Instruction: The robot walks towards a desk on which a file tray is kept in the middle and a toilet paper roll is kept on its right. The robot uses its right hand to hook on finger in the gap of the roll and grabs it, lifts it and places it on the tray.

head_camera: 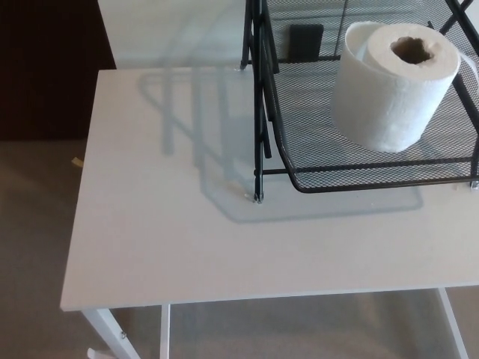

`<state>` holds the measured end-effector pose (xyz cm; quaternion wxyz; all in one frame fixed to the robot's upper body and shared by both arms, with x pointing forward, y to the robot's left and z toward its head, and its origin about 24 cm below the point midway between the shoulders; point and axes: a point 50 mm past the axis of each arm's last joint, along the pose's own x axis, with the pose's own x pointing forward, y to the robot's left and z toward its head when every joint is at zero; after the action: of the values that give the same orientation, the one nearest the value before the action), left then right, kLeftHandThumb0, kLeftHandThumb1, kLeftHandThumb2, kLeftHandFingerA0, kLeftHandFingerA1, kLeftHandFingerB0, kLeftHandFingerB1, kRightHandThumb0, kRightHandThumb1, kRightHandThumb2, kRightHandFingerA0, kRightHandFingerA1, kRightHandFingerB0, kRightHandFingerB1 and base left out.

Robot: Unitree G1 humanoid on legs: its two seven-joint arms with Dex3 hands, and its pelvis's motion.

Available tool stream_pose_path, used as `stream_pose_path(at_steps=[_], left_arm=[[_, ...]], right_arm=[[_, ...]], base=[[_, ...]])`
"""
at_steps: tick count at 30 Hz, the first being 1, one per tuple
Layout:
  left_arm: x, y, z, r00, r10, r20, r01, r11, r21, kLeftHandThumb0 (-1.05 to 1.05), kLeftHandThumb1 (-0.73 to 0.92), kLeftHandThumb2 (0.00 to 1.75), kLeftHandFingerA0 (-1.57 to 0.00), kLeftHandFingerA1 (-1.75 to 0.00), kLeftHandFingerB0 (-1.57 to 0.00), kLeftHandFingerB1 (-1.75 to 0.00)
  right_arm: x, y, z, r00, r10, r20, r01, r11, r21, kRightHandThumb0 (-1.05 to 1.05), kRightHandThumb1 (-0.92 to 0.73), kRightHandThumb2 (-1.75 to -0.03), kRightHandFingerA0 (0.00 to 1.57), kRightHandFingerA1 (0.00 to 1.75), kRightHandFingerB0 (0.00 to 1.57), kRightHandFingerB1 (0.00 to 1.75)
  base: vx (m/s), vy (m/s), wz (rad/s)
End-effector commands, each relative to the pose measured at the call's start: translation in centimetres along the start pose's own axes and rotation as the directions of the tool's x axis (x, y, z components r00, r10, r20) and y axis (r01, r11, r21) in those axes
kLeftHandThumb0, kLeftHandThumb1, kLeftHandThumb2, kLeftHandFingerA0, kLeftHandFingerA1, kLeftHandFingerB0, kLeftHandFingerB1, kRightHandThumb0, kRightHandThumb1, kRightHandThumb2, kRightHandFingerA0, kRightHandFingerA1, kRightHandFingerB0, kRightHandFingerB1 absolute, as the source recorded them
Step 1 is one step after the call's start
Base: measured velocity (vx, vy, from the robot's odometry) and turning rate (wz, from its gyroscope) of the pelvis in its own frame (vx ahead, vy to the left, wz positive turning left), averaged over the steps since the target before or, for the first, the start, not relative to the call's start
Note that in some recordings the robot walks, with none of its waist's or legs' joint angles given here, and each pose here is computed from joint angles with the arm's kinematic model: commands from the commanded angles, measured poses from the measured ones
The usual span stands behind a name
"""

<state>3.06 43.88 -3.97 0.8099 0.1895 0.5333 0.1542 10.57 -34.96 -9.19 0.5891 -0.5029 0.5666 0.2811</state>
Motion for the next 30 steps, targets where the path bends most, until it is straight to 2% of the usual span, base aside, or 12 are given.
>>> stream_pose_path(at_steps=[1, 2, 6, 8, 10, 12, 13, 14, 17, 21, 24, 30], left_arm=[[-0.2, 2.1, 3.2, 0.991, 0.054, 0.118, -0.041, 0.993, -0.113, -0.71, 0.92, 0.72, -0.24, -0.47, -0.11, -0.29], [-0.5, 2.5, 3.5, 0.989, 0.05, 0.139, -0.042, 0.997, -0.06, -0.69, 0.8, 1.1, -0.22, -0.55, -0.05, -0.4], [-0.4, 3.3, 4.6, 0.987, 0.055, 0.152, -0.051, 0.998, -0.027, -0.76, 0.92, 0.73, -0.23, -0.49, -0.1, -0.31], [-0.4, 3.4, 4.9, 0.984, 0.058, 0.166, -0.055, 0.998, -0.025, -0.73, 0.92, 0.77, -0.23, -0.49, -0.11, -0.35], [-0.6, 3.5, 5.2, 0.981, 0.053, 0.186, -0.05, 0.999, -0.021, -0.72, 0.92, 0.79, -0.24, -0.51, -0.11, -0.36], [-0.7, 3.2, 5.3, 0.98, 0.042, 0.192, -0.041, 0.999, -0.013, -0.72, 0.92, 0.79, -0.22, -0.5, -0.1, -0.35], [-0.7, 3.0, 5.1, 0.981, 0.032, 0.189, -0.031, 0.999, -0.011, -0.72, 0.92, 0.76, -0.23, -0.48, -0.1, -0.33], [-0.5, 2.5, 4.7, 0.986, 0.017, 0.168, -0.015, 1.0, -0.014, -0.69, 0.8, 1.07, -0.19, -0.55, -0.06, -0.41], [-0.2, 2.2, 4.1, 0.99, 0.018, 0.14, -0.013, 0.999, -0.031, -0.7, 0.92, 0.77, -0.22, -0.52, -0.07, -0.3], [0.1, 2.1, 3.2, 0.994, 0.054, 0.093, -0.051, 0.998, -0.032, -0.7, 0.83, 1.06, -0.2, -0.53, -0.07, -0.4], [0.0, 2.2, 2.5, 0.994, 0.073, 0.077, -0.067, 0.995, -0.077, -0.69, 0.92, 0.8, -0.27, -0.48, -0.1, -0.33], [-0.3, 2.6, 2.3, 0.994, 0.073, 0.082, -0.069, 0.996, -0.048, -0.69, 0.92, 0.81, -0.23, -0.45, -0.09, -0.32]], right_arm=[[-0.7, -2.6, -3.0, 0.907, -0.413, -0.078, 0.403, 0.802, 0.441, -0.94, -0.75, -0.63, 0.35, 0.62, 0.15, 0.4], [-1.2, -3.2, -2.6, 0.9, -0.433, -0.036, 0.394, 0.777, 0.492, -0.75, -0.54, -0.89, 0.29, 0.52, 0.09, 0.42], [-1.6, -4.5, -3.5, 0.897, -0.437, -0.068, 0.38, 0.683, 0.623, -0.7, -0.62, -0.59, 0.13, 0.48, 0.19, 0.33], [-2.1, -4.6, -3.7, 0.89, -0.456, -0.018, 0.32, 0.595, 0.738, -0.71, -0.46, -0.81, 0.08, 0.56, 0.14, 0.46], [-2.1, -5.0, -3.9, 0.882, -0.469, -0.044, 0.296, 0.479, 0.827, -0.68, -0.57, -0.57, 0.36, 0.6, 0.21, 0.39], [-2.2, -5.1, -3.9, 0.881, -0.471, -0.05, 0.274, 0.421, 0.865, -0.67, -0.44, -0.79, 0.18, 0.62, 0.17, 0.49], [-2.3, -5.3, -4.0, 0.882, -0.469, -0.048, 0.248, 0.374, 0.894, -0.61, -0.52, -0.56, 0.13, 0.66, 0.22, 0.43], [-2.4, -5.4, -4.3, 0.882, -0.468, -0.048, 0.216, 0.313, 0.925, -0.64, -0.41, -0.77, 0.07, 0.59, 0.17, 0.49], [-2.3, -5.7, -4.2, 0.871, -0.488, -0.056, 0.224, 0.293, 0.93, -0.63, -0.4, -0.77, 0.11, 0.62, 0.19, 0.5], [-2.1, -5.0, -4.2, 0.889, -0.453, -0.07, 0.253, 0.357, 0.899, -0.68, -0.56, -0.57, 0.12, 0.67, 0.23, 0.44], [-1.8, -4.8, -4.0, 0.906, -0.419, -0.063, 0.257, 0.424, 0.868, -0.77, -0.47, -0.85, 0.35, 0.68, 0.22, 0.51], [-1.7, -4.7, -4.0, 0.908, -0.416, -0.055, 0.235, 0.397, 0.887, -0.68, -0.56, -0.57, 0.31, 0.7, 0.26, 0.45]], base=[[0.0, 0.0, 0.0], [0.0, 0.0, 0.0], [0.0, 0.0, 0.0], [0.0, 0.0, 0.0], [0.0, 0.0, 0.0], [0.0, 0.0, 0.0], [0.0, 0.0, 0.0], [0.0, 0.0, 0.0], [0.0, 0.0, 0.0], [0.0, 0.0, 0.0], [0.0, 0.0, 0.0], [0.0, 0.0, 0.0]])
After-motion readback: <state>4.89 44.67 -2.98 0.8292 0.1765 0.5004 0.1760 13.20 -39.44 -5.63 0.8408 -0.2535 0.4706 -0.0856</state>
